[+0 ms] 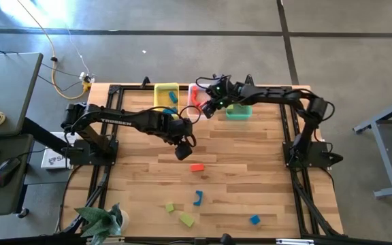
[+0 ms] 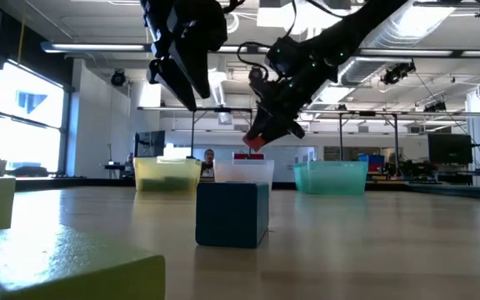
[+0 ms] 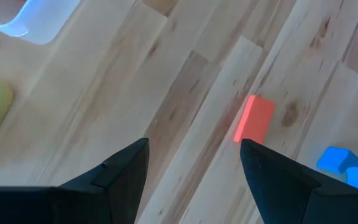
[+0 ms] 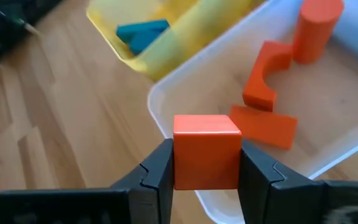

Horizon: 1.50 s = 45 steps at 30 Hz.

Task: Sort & place blocks by color
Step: Put the orange block into the transparent bin, then put the green block into the blue bin

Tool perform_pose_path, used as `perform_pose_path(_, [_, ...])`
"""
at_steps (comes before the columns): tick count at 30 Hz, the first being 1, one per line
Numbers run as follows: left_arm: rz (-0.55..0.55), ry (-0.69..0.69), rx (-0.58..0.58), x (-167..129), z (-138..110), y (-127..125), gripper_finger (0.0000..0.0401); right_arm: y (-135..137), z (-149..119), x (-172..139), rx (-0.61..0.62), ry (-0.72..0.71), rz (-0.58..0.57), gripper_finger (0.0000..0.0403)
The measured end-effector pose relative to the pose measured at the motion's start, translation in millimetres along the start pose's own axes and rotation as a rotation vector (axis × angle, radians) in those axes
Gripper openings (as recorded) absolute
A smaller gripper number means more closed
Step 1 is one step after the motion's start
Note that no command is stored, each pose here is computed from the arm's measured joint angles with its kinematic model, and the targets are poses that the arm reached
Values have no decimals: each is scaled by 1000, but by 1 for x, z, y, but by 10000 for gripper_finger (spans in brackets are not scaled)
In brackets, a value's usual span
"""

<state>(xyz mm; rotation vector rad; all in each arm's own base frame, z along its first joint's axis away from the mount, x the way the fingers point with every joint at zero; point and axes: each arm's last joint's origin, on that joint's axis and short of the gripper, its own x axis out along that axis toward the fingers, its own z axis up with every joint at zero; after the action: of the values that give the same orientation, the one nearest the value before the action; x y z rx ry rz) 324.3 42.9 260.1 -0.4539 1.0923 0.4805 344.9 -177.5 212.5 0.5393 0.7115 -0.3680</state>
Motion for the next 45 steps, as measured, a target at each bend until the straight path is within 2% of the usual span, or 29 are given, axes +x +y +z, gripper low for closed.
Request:
perform_pose_path(6, [1,2,-4,0,0,0,243,-6,-8,15,10,41,-30,105])
perform_pose_path(13, [-5,7,-2,0,-1,-1,243,-10,-9,19,10,34,-108,108])
perform_pose_path(19, [-12,8,12,-1,-4,-6,243,-10,-9,19,22,28,-132,186])
perform_pose_path(23, [-19,11,28,-1,-6,-11,243,-9,-10,20,28,34,-110,209])
perform_pose_path(32, [-23,33,80,-3,-14,-20,243,-4,-10,16,71,56,-33,214])
perform_pose_path(45, [-48,39,186,-5,-26,-37,243,22,-10,-13,61,59,-71,216])
